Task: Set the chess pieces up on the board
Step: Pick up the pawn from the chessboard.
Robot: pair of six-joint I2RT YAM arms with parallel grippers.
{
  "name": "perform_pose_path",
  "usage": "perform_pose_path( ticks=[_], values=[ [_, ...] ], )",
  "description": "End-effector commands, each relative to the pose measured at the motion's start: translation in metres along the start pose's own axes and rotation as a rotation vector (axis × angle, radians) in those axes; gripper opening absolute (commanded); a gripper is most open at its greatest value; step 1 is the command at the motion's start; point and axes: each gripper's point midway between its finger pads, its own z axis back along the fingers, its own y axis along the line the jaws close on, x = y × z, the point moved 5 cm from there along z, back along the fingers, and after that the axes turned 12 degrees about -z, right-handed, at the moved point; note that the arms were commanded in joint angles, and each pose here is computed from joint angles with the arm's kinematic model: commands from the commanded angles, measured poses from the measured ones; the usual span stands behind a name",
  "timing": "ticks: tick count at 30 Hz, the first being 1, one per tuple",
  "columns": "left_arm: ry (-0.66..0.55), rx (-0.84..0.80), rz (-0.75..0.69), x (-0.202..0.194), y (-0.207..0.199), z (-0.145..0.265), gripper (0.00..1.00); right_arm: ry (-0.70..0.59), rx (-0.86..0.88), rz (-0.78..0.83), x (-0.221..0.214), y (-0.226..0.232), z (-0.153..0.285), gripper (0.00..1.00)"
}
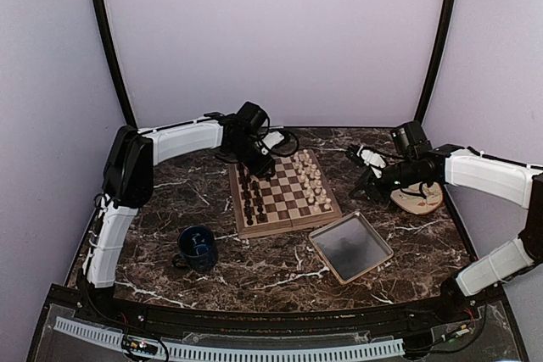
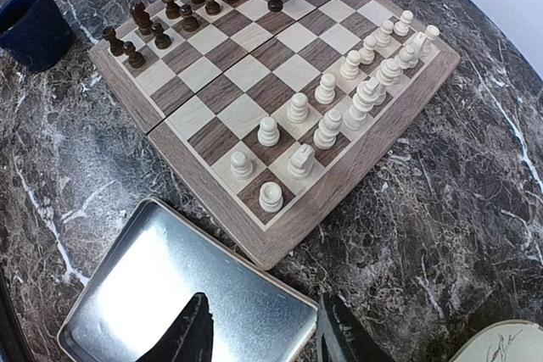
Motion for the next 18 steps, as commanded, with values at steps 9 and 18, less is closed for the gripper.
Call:
perform_pose_path(
  ticks=[9,18],
  values=[
    [0.074,0.021,-0.030,-0.0061,-0.0017,0.0044,0.26,-0.014,0.024,0.010,0.0021,-0.0016,-0.0049,0.42],
    [0.060,0.027,-0.013,-0.0029,0.0009,-0.0023,0.25,-0.012,0.018,0.011,0.0012,-0.0026,-0.0047,0.41]
  ],
)
